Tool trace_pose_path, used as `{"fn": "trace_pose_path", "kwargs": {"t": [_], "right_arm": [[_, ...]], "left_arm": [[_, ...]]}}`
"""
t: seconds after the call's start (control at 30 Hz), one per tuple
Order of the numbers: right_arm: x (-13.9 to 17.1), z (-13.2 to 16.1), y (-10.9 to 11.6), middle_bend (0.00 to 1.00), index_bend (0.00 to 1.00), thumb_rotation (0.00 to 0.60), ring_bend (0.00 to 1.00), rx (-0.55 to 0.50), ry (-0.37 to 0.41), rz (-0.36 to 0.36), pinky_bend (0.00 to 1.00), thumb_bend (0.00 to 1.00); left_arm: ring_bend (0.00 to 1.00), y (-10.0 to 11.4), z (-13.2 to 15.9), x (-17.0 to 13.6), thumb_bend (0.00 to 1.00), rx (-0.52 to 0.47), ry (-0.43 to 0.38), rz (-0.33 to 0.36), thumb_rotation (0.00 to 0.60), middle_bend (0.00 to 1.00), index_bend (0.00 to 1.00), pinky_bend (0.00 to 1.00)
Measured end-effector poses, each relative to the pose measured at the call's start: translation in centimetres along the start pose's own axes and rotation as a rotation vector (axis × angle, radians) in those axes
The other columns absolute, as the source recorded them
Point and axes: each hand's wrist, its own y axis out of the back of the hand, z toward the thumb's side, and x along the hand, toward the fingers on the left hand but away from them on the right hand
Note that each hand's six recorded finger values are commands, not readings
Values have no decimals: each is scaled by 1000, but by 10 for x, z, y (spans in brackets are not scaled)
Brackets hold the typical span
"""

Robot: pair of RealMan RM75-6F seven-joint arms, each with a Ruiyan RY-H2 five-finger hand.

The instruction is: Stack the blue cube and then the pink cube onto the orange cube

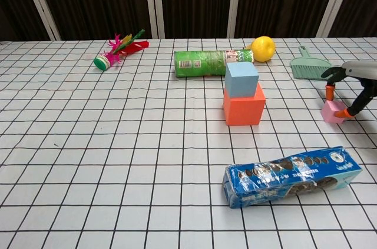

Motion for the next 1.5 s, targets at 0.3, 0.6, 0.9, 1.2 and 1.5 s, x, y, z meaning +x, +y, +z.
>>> {"fn": "trace_pose_path", "kwargs": {"t": [0.3,0.6,0.9,1.2,1.5], "right_arm": [[2,1,3,74,529,600,25,1,11,-11,0,380],[7,6,12,74,530,600,25,1,29,-26,0,381],[14,12,41,74,530,600,25,42,42,-64,0,381],[29,36,93,74,533,600,25,116,66,-116,0,381],[45,73,129,74,533,600,25,137,83,-127,0,383]], "left_arm": [[0,0,1,0,206,1,-5,-1,600,10,221,18],[0,0,0,0,206,-4,-3,0,600,10,221,18],[0,0,0,1,206,-6,-6,-2,600,10,221,18],[0,1,0,1,206,-10,-13,-4,600,10,222,18],[0,-1,0,2,206,-13,-13,-13,600,10,222,18]]}}
